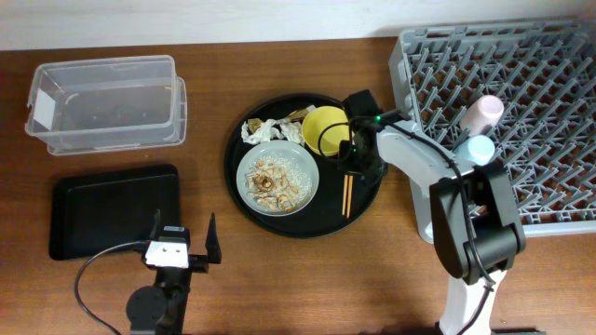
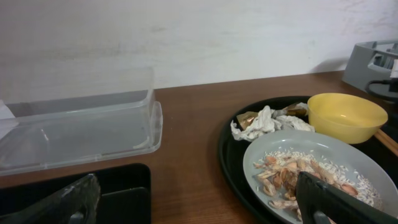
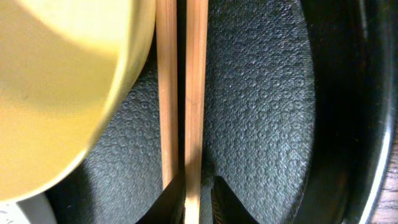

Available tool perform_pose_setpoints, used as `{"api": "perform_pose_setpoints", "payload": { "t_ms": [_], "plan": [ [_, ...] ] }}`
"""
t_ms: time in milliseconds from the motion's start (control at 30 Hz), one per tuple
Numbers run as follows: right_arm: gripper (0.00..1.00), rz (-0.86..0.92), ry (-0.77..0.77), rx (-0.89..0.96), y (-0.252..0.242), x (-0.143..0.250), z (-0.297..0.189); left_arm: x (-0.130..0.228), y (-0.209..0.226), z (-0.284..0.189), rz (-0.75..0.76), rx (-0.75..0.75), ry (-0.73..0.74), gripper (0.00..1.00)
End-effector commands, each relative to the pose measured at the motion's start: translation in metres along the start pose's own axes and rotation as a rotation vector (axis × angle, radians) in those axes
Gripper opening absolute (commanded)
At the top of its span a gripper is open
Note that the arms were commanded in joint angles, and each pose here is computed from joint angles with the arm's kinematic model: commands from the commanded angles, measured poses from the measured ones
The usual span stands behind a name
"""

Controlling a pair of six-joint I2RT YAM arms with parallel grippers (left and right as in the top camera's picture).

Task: Sort waste into correct bins and load items into the dishwasher rack
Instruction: 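Grasp one chopstick with the right gripper and lift, then carry the chopstick to the dish rack and release it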

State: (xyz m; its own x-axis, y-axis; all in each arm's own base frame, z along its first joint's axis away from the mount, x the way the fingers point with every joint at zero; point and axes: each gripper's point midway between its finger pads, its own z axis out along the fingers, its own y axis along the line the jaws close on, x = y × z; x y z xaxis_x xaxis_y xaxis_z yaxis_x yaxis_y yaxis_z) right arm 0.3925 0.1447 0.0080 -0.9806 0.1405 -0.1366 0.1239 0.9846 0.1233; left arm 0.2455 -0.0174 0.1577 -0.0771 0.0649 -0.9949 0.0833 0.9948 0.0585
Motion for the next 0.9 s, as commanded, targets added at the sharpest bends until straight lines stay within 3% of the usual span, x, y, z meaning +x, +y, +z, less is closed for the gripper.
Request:
{"api": "perform_pose_setpoints", "payload": {
  "t_ms": [0, 200, 267, 300, 433, 600, 867],
  "plan": [
    [0.17, 0.007, 0.005, 0.069, -0.009, 0.006, 0.012, 0.003, -0.001, 0.0, 0.012, 0.001, 0.004, 0.99],
    [0.17, 0.008, 0.02, 0.077, -0.011, 0.009, 0.018, 0.003, -0.001, 0.0, 0.012, 0.001, 0.004, 0.99],
    [0.12, 0.008, 0.022, 0.077, -0.011, 0.01, 0.018, 0.003, -0.001, 0.0, 0.012, 0.001, 0.004, 0.99],
    [0.04, 0.008, 0.021, 0.077, -0.011, 0.009, 0.017, 0.003, -0.001, 0.0, 0.012, 0.001, 0.004, 0.99],
    [0.04, 0.005, 0.008, 0.057, -0.006, 0.003, 0.005, 0.003, -0.001, 0.0, 0.012, 0.001, 0.004, 0.99],
    [0.04, -0.021, -0.032, 0.08, -0.006, -0.017, -0.036, 0.003, -0.001, 0.0, 0.012, 0.001, 0.004, 0.99],
    [0.04, -0.035, -0.168, 0.164, -0.066, -0.081, -0.143, 0.003, -0.001, 0.0, 0.012, 0.001, 0.004, 0.99]
  ]
}}
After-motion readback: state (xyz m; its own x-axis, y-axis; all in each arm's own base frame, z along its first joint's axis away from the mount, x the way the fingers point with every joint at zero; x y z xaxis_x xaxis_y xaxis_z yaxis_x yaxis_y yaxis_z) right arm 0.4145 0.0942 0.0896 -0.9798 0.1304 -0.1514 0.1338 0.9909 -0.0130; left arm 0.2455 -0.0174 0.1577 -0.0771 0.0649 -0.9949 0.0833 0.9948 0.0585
